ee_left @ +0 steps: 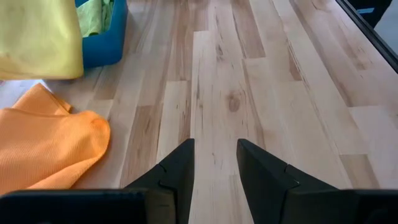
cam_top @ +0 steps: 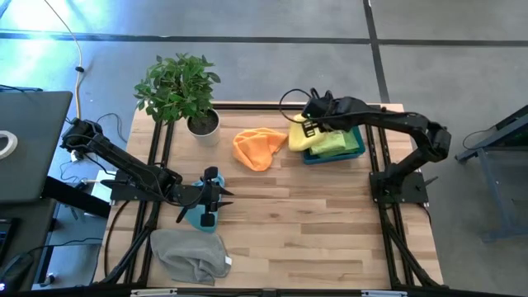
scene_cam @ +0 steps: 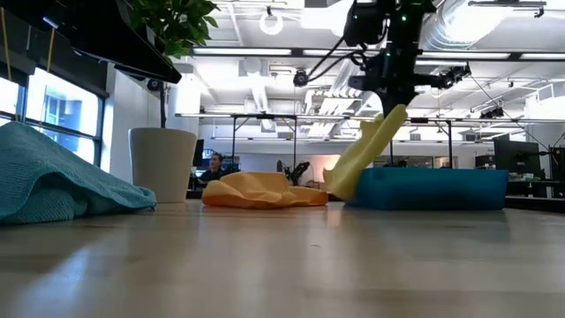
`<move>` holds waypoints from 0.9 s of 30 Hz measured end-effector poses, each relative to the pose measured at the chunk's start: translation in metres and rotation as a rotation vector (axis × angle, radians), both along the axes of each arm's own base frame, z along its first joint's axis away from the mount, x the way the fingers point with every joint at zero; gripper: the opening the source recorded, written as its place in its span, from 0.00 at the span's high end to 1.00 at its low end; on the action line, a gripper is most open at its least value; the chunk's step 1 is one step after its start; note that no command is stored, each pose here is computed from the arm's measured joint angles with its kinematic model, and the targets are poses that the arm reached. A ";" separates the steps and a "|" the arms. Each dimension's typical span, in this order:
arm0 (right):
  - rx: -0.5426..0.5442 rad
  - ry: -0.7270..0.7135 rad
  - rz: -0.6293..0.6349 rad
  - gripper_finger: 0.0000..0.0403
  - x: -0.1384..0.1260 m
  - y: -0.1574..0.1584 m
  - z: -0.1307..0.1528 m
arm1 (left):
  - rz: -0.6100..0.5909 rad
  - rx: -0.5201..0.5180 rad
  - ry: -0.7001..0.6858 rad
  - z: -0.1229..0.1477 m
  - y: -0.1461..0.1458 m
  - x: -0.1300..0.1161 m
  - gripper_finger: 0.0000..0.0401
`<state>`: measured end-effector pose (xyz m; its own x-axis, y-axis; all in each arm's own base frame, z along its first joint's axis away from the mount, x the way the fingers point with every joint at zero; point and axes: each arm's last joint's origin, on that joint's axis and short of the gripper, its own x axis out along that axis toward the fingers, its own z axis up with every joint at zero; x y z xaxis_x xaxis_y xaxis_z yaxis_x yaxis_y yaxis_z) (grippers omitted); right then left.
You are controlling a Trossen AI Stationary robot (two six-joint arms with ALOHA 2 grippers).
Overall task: Fold microfiber towels
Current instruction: Put the yellow microfiber cloth into the blue bin
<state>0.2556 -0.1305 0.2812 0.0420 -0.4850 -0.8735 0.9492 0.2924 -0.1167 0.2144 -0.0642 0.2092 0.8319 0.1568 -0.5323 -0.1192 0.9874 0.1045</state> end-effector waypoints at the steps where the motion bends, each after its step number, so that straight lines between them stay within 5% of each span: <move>1: 0.007 0.005 -0.026 1.00 -0.002 -0.001 0.000 | 0.000 0.000 0.001 0.000 0.000 0.000 0.72; 7: 0.039 0.078 -0.055 1.00 -0.010 0.001 -0.002 | 0.000 0.000 0.001 0.000 0.000 0.000 0.72; 19: -0.011 0.268 0.112 1.00 -0.016 0.002 -0.002 | 0.000 0.000 0.001 0.000 0.000 0.000 0.72; 27: 0.001 0.407 0.138 1.00 -0.028 0.006 -0.043 | 0.000 0.000 0.001 0.000 0.000 0.000 0.72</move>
<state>0.2275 -0.1245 0.2381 -0.2418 -0.4977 -0.8329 0.7779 0.4137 -0.4730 0.2144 -0.0642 0.2091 0.8312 0.1571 -0.5333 -0.1193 0.9873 0.1050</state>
